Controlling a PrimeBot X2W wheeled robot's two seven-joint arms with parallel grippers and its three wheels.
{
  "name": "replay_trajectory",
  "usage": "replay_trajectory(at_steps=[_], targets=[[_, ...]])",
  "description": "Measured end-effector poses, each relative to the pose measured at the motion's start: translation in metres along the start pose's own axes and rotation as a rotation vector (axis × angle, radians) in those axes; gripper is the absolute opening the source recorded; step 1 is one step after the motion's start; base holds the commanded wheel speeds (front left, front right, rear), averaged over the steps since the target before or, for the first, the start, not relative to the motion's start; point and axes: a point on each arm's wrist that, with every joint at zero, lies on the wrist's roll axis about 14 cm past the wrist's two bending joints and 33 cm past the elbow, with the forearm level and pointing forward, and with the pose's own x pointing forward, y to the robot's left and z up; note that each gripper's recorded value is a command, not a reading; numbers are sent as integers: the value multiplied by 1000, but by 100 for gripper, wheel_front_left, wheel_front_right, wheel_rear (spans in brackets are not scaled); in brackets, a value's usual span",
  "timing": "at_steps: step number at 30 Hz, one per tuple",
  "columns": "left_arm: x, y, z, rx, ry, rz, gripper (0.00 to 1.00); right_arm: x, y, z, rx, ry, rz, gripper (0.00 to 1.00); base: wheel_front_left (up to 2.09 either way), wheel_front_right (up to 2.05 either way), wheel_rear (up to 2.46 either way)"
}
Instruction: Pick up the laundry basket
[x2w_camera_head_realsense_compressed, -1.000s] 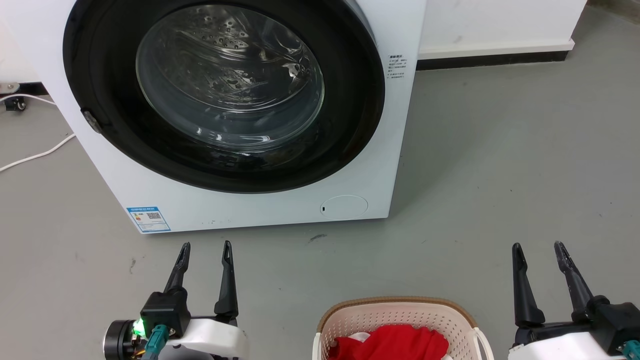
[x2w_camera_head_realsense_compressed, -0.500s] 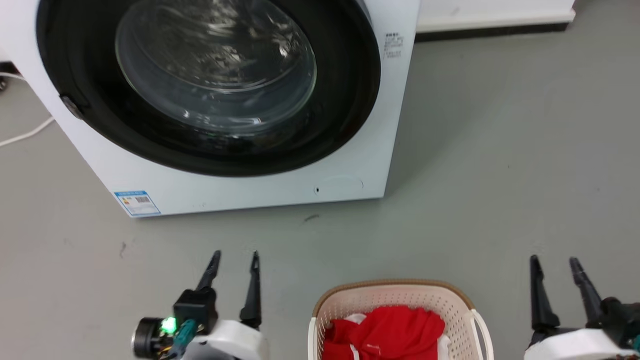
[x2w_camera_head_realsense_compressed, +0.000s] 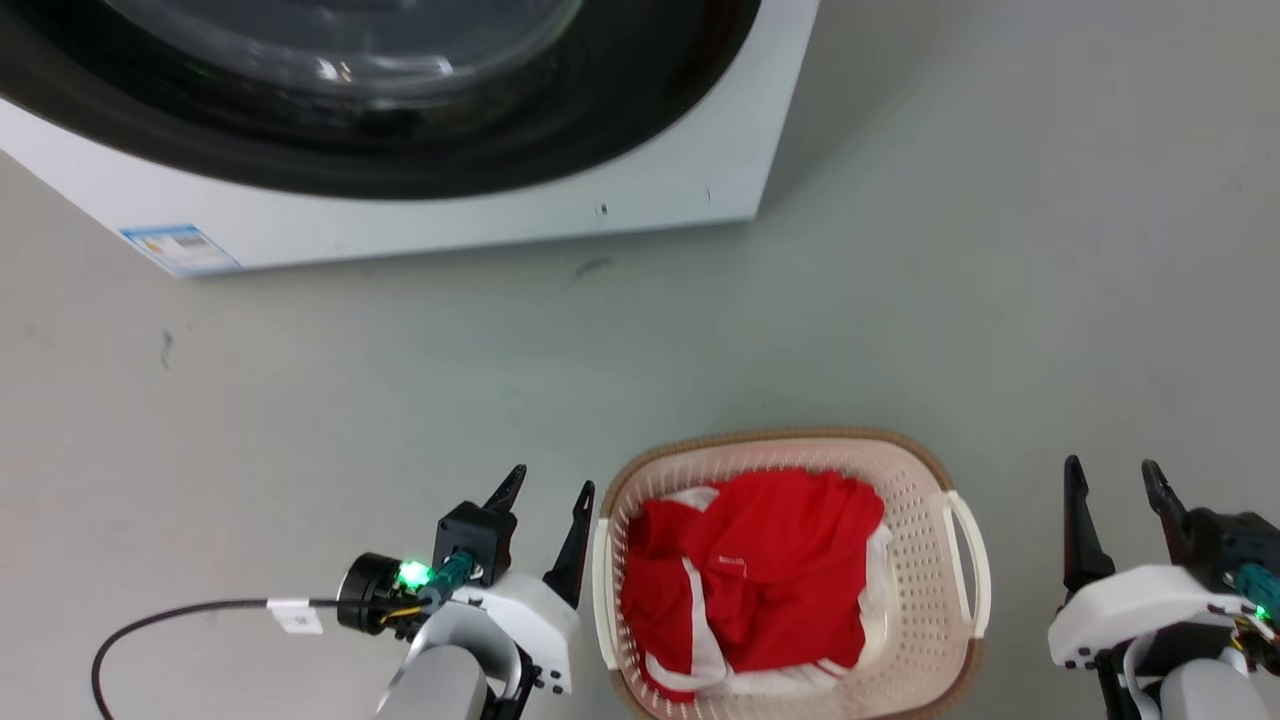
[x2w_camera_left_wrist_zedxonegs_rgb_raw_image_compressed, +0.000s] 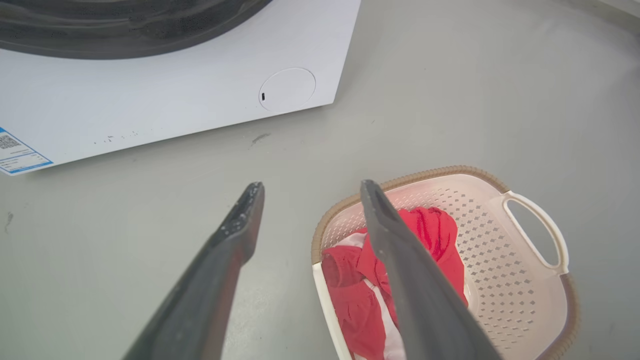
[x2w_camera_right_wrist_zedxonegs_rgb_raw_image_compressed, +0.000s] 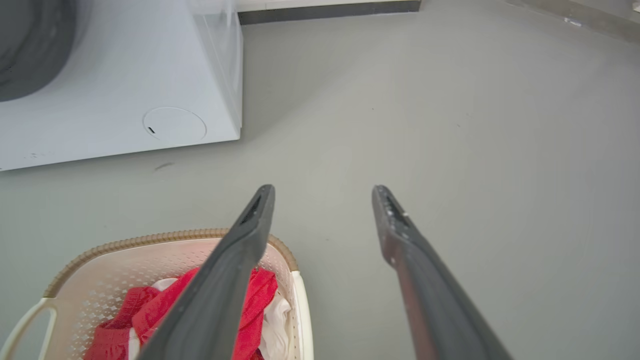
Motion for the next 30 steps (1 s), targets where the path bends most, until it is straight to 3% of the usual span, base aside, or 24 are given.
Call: replay_trajectory(at_steps=[18,30], targets=[[34,2,-154,-22,449,-123,100,35,4,-134,-94,416,21,100,0,0,0],[42,-3,-205,-33,572,-181,100,24,13,-204,-116,657,66,100,0,0,0]])
